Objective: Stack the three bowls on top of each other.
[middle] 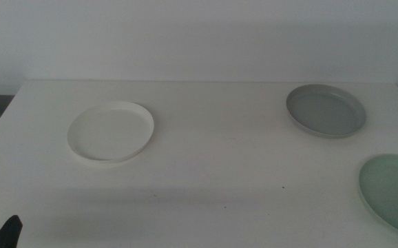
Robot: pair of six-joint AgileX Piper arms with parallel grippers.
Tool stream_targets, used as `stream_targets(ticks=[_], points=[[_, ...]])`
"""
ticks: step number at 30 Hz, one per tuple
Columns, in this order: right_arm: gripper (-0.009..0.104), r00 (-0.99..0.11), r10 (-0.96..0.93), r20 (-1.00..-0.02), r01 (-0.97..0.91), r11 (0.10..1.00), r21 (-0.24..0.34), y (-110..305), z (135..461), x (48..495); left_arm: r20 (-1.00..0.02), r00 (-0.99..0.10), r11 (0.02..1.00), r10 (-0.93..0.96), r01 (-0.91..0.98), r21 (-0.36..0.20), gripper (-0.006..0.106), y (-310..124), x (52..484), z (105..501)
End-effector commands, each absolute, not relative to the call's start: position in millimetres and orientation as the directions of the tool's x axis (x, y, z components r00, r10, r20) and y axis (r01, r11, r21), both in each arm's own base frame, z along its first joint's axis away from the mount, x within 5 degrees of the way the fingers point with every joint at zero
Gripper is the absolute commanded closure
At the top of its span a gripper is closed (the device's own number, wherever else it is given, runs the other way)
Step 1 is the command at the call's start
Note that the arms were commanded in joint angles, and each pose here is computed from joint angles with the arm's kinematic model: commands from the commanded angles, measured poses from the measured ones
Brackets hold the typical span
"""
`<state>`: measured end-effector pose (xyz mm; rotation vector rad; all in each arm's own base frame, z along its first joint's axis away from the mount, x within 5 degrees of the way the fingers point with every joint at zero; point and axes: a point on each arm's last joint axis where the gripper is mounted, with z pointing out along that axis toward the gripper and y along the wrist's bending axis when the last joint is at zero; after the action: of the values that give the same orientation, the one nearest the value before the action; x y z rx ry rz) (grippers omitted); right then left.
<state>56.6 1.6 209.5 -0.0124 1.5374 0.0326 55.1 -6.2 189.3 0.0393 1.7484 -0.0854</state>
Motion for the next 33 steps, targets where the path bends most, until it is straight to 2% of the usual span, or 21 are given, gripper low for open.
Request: stream_targets(ticks=[1, 3, 6, 9, 12, 14, 17, 20, 26, 33], points=[[0.002, 0.072, 0.009, -0.997, -0.03, 1.0, 0.006, 1.7, 211.8, 56.2, -0.987, -0.162, 0.997, -0.023, 0.072, -0.035, 0.007, -6.0, 55.0, 190.7], [0.002, 0.077, 0.04, -0.996, -0.033, 0.999, 0.038, 1.7, 212.4, 56.2, -0.987, -0.162, 0.997, -0.023, 0.072, -0.035, 0.007, -6.0, 55.0, 190.7], [0.002, 0.03, 0.109, -0.994, -0.037, 0.993, 0.108, 2.0, 214.6, 55.2, -0.987, -0.162, 0.997, -0.023, 0.072, -0.035, 0.007, -6.0, 55.0, 190.7], [0.002, -0.023, 0.113, -0.993, -0.036, 0.993, 0.114, 2.5, 238.9, 57.0, -0.987, -0.162, 0.997, -0.023, 0.072, -0.035, 0.007, -6.0, 55.0, 190.7], [0.002, -0.159, 0.107, -0.981, -0.029, 0.993, 0.113, 3.5, 266.6, 66.0, -0.987, -0.162, 0.997, -0.023, 0.072, -0.035, 0.007, -6.0, 55.0, 190.7], [0.002, -0.293, 0.1, -0.951, -0.021, 0.994, 0.111, 4.5, 284.9, 75.8, -0.987, -0.162, 0.997, -0.023, 0.072, -0.035, 0.007, -6.0, 55.0, 190.7], [0.002, -0.503, 0.098, -0.859, -0.011, 0.993, 0.12, 6.7, 303.3, 88.0, -0.987, -0.162, 0.997, -0.023, 0.072, -0.035, 0.007, -6.0, 55.0, 190.7], [0.002, -0.618, 0.088, -0.781, -0.004, 0.993, 0.115, 7.6, 315.6, 99.9, -0.987, -0.162, 0.997, -0.021, 0.072, -0.033, 0.007, -6.0, 55.0, 190.7], [0.002, -0.691, 0.123, -0.713, 0.003, 0.986, 0.167, 11.7, 315.8, 114.2, -0.987, -0.162, 0.997, -0.023, 0.072, -0.035, 0.007, -6.0, 55.0, 190.7], [0.002, -0.711, 0.124, -0.692, 0.002, 0.985, 0.174, 12.6, 313.6, 114.6, -0.987, -0.162, 0.997, -0.023, 0.072, -0.035, 0.007, -6.0, 55.0, 190.7]])
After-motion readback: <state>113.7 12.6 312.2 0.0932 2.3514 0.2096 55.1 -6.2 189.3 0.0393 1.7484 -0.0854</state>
